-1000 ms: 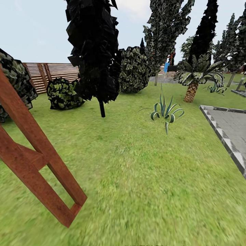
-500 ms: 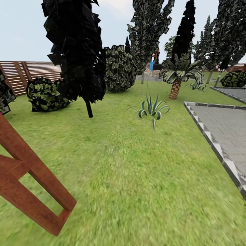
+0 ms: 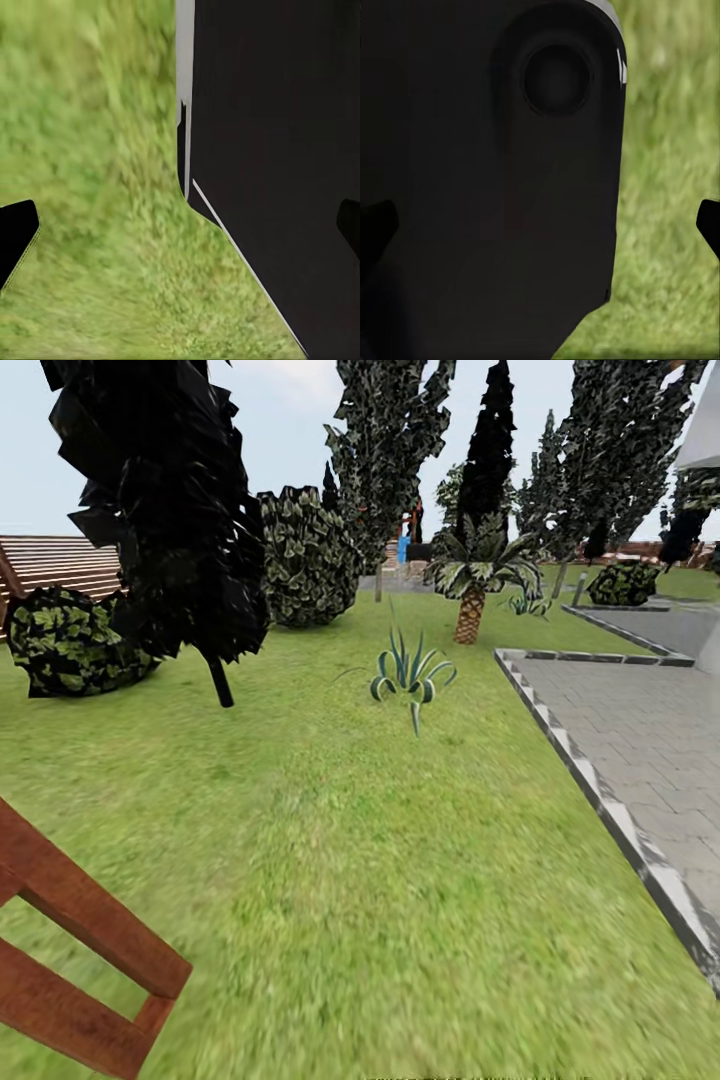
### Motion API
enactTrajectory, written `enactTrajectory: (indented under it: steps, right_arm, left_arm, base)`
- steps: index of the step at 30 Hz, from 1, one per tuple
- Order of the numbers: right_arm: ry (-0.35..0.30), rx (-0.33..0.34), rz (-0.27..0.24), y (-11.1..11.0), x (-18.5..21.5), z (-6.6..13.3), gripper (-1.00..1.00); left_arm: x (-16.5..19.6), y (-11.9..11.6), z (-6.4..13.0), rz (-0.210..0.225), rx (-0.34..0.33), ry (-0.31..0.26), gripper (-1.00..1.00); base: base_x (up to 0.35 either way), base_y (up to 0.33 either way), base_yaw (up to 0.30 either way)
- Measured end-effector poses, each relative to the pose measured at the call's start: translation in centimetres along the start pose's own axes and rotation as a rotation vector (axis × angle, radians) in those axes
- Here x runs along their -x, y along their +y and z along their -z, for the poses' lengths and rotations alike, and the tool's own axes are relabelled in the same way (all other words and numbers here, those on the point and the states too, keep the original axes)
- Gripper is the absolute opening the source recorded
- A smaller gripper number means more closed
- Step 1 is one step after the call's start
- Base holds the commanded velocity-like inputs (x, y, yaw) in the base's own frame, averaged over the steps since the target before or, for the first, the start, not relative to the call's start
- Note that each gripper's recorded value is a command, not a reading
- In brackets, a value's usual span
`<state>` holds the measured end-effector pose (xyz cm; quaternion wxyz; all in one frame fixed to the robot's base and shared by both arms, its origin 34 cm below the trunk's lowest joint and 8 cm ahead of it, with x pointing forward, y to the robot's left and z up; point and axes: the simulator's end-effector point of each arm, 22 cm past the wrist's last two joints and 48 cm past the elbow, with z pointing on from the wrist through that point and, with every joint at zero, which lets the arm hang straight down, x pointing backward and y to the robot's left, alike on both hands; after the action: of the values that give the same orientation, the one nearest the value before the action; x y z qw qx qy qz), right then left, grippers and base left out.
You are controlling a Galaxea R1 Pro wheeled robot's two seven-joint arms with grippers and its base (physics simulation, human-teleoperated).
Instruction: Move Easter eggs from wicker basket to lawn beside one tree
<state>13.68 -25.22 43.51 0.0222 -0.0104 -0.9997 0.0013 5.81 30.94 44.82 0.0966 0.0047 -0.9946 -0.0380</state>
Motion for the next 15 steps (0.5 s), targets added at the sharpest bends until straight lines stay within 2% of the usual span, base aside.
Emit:
enactTrajectory:
  steps: [15]
  right_arm:
    - [0.009, 0.005, 0.001, 0.41, -0.36, -0.01, 1.0]
  left_arm:
    - [-0.36, 0.01, 0.01, 0.0, 0.0, 0.009, 1.0]
  base:
    - [0.0, 0.0, -0.253]
